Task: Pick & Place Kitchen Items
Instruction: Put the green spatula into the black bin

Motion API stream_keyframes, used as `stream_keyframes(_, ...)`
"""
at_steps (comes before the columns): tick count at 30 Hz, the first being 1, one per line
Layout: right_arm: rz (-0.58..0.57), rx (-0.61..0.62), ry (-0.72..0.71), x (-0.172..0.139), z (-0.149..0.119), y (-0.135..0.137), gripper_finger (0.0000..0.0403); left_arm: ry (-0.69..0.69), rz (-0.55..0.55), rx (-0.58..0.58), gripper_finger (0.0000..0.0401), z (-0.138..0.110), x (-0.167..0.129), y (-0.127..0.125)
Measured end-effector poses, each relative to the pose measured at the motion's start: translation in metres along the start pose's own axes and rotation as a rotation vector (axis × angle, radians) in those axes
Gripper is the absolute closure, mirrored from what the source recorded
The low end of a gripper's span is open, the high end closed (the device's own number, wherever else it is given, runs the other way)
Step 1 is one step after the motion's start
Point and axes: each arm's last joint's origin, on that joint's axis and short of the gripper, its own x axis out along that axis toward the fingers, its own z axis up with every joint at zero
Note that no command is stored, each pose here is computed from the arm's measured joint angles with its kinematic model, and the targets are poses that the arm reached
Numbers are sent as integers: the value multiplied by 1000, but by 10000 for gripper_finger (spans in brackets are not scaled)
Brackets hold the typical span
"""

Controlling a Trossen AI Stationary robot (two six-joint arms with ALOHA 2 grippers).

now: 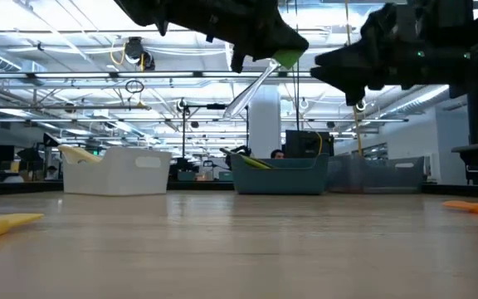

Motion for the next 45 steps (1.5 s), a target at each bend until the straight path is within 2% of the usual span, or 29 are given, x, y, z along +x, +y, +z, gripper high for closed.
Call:
stream_keyframes(3,-60,-28,4,9,-1,4,236,-28,-4,-3,367,3,0,0)
stream_keyframes(7,-42,-3,-1,27,2,8,223,-56,-21,-8,367,6,0,-1)
stream_keyframes(13,-41,4,-21,49,3,9,228,-56,-26,-8,366,6,0,-3)
stream_keyframes(28,-38,-1,-41,49,2,9,243,-4,-23,1,366,1,0,-3)
stream_keyframes(34,-34,-29,-54,49,3,9,287,-6,-18,2,366,1,-1,-4)
stream_keyframes(40,-30,-84,-48,49,3,9,379,0,-13,3,366,0,-1,-4)
stream_keyframes(45,-36,-97,-33,49,1,9,376,39,-10,0,365,-3,-1,-3)
